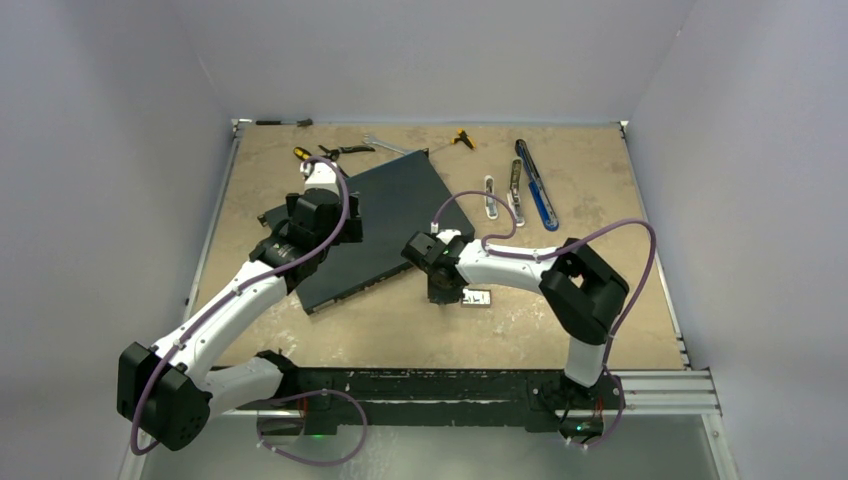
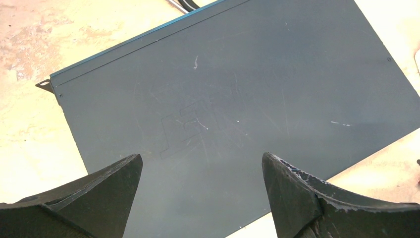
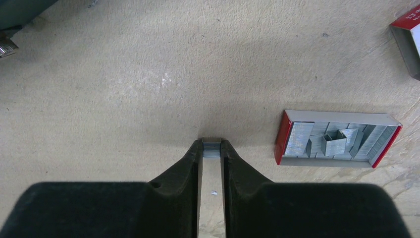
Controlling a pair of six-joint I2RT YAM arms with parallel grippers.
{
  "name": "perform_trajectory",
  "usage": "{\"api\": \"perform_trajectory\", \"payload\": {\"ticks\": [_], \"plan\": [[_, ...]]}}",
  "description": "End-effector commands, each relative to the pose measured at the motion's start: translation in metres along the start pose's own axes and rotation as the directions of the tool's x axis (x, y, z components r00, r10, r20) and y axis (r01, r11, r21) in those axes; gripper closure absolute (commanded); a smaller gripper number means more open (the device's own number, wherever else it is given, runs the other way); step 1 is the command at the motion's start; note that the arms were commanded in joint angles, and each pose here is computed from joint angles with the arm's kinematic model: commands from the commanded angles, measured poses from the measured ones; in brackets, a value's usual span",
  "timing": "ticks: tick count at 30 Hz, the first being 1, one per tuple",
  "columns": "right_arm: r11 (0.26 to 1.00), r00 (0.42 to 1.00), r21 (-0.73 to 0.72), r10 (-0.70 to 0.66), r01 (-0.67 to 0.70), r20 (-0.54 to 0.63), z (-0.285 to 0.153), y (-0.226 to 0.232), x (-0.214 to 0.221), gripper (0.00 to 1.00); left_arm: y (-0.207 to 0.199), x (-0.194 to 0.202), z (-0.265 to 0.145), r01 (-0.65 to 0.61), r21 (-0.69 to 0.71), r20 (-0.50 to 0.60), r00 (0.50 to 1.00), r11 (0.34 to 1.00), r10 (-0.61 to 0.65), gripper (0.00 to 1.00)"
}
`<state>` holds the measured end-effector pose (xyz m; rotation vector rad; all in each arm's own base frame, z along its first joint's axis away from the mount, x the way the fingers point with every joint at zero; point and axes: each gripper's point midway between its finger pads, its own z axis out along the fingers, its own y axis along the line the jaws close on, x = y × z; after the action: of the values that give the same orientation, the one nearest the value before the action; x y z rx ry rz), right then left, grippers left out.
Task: Unload the staples from the stapler
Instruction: Pick up the staple from the center of the board.
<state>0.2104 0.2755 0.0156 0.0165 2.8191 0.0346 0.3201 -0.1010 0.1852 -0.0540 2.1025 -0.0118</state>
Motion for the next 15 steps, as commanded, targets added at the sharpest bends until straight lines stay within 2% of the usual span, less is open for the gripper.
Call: {"api": "perform_trajectory", "payload": {"ticks": [1, 6, 10, 15], "plan": [[0.999, 1.000, 0.048, -0.010, 0.010, 0.008, 0.003, -0.007, -0.001, 0.82, -0.001, -0.012, 0.000, 0.018, 0.009, 0.036, 0.999, 1.000, -0.018, 0.11], [1.000, 1.000, 0.012, -0.010, 0.010, 0.000, -0.008, -0.004, -0.001, 0.83, -0.001, -0.012, 0.000, 0.018, 0.009, 0.036, 0.999, 1.000, -0.018, 0.11], [1.000, 0.999, -0.010, -0.008, 0.008, 0.037, -0.023, -0.004, -0.011, 0.83, -0.001, -0.012, 0.000, 0.018, 0.011, 0.034, 0.999, 1.000, -0.018, 0.11], [1.000, 0.998, -0.005, 0.023, -0.023, 0.055, -0.035, -0.019, -0.021, 0.83, -0.001, -0.012, 0.000, 0.018, 0.013, 0.034, 0.999, 1.000, -0.019, 0.11]]}}
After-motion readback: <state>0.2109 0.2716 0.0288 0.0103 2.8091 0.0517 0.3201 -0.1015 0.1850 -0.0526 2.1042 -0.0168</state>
